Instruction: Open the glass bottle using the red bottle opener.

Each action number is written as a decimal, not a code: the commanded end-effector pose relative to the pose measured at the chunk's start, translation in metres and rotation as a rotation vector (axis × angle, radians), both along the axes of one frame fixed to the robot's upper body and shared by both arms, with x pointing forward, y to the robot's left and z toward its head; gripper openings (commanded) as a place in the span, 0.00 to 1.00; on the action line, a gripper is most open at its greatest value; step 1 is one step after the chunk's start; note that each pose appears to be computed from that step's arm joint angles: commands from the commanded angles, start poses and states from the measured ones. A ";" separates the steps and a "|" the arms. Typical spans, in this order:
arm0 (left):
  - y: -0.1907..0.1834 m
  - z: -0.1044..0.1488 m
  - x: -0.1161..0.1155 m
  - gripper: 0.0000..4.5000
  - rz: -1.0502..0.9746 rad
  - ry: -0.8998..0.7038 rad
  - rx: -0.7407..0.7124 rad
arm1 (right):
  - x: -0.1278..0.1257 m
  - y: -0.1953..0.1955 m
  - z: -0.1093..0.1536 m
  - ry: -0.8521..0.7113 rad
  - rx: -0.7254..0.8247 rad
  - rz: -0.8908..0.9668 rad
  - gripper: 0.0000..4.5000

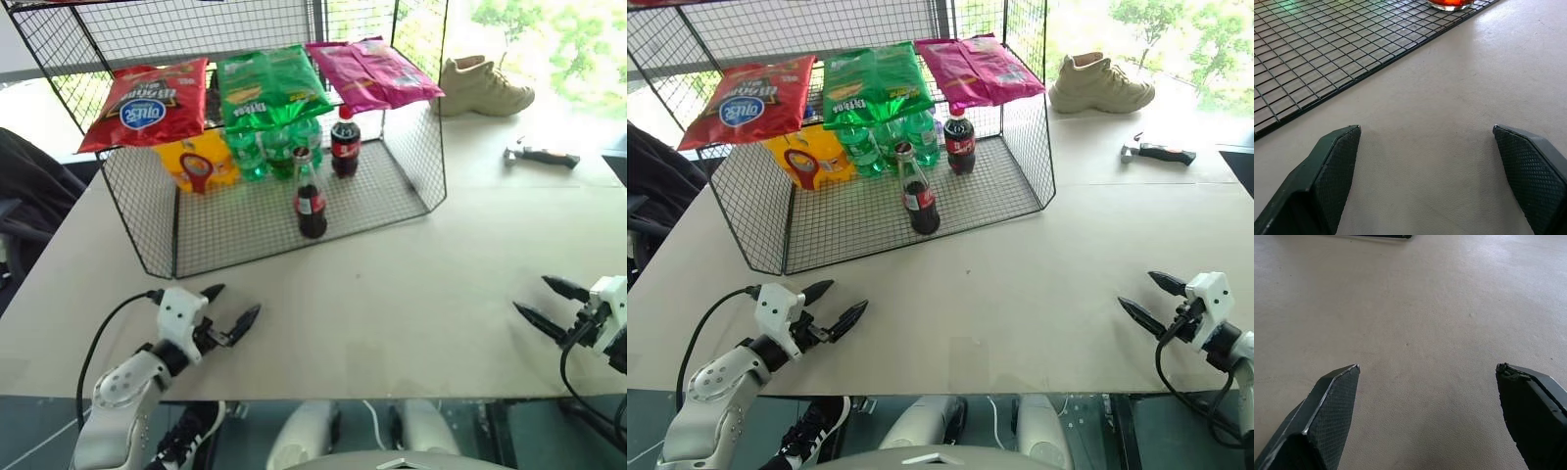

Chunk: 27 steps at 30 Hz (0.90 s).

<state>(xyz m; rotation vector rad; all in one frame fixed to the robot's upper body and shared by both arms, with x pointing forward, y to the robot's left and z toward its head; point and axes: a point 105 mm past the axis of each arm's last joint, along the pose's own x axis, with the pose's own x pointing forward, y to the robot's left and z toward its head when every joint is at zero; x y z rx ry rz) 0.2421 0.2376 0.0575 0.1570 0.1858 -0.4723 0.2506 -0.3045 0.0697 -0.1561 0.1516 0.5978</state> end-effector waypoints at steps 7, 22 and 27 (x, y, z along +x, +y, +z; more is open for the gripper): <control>0.002 0.004 -0.002 1.00 -0.007 -0.017 -0.006 | 0.003 -0.001 0.010 -0.046 -0.015 0.003 0.99; 0.004 0.007 0.003 1.00 0.007 -0.047 0.008 | 0.006 0.018 0.010 -0.057 0.012 0.054 0.99; 0.002 0.018 0.011 1.00 0.005 -0.091 -0.042 | 0.000 0.051 0.013 -0.069 0.049 0.139 0.99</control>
